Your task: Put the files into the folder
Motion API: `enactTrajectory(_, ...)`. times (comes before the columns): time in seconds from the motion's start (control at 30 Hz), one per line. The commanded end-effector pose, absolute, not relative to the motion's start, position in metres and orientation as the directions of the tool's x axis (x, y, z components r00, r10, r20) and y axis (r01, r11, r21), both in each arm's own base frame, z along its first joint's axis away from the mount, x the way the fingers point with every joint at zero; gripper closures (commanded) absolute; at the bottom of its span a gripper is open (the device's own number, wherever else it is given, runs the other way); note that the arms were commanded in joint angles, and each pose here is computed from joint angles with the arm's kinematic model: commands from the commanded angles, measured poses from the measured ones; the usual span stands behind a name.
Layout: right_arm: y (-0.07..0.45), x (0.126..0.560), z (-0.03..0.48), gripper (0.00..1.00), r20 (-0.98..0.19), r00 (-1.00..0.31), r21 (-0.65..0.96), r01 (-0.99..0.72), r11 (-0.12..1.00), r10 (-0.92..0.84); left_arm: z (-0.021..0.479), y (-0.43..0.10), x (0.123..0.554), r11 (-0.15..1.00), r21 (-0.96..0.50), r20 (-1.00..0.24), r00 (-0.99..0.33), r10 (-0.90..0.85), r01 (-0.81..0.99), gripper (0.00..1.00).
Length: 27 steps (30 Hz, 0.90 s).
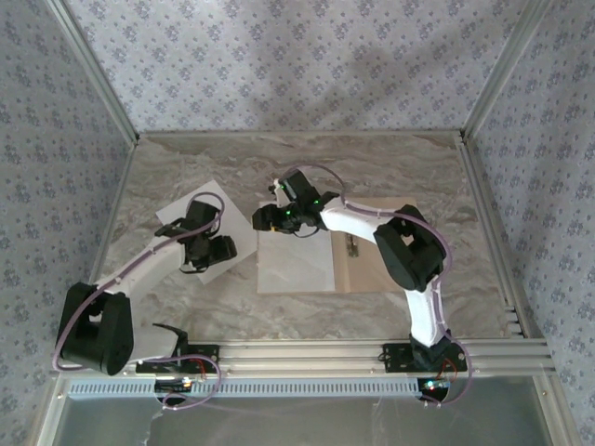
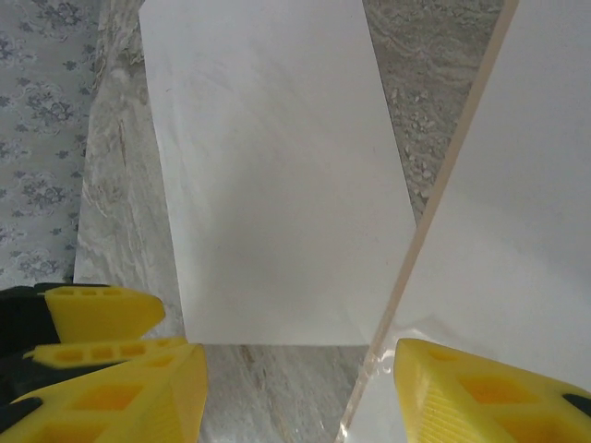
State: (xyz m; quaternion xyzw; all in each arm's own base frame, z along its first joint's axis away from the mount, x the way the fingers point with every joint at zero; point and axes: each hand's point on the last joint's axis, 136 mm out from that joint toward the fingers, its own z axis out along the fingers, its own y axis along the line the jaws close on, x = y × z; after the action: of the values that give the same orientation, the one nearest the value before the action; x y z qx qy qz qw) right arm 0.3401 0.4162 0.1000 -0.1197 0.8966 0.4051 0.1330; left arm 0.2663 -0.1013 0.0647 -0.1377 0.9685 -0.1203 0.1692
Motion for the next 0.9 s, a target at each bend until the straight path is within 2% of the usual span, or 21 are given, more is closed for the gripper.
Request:
enactTrajectory(0.0,0.424,0.348,0.106,0.43,-0.346,-0.932,0.688,-0.328,0.648,-0.104,0.075,-0.128,0.291,0.878,-0.439,-0.317,-0.882,-0.350,-0.190,0.39)
enactTrajectory(0.3,0.429,0.356,0.099,0.43,-0.330,-0.937,0.672,-0.316,0.669,-0.110,0.041,-0.124,0.294,0.869,-0.417,-0.240,-0.890,-0.387,-0.265,0.43)
enactTrajectory(0.63,0.429,0.359,0.090,0.45,-0.333,-0.937,0.654,-0.310,0.690,-0.105,0.007,-0.074,0.249,0.904,-0.192,-0.107,-0.908,-0.405,-0.381,0.41)
enactTrajectory(0.87,0.444,0.353,0.085,0.45,-0.298,-0.946,0.676,-0.302,0.672,-0.124,0.013,-0.049,0.226,0.922,-0.075,-0.089,-0.918,-0.385,-0.380,0.40)
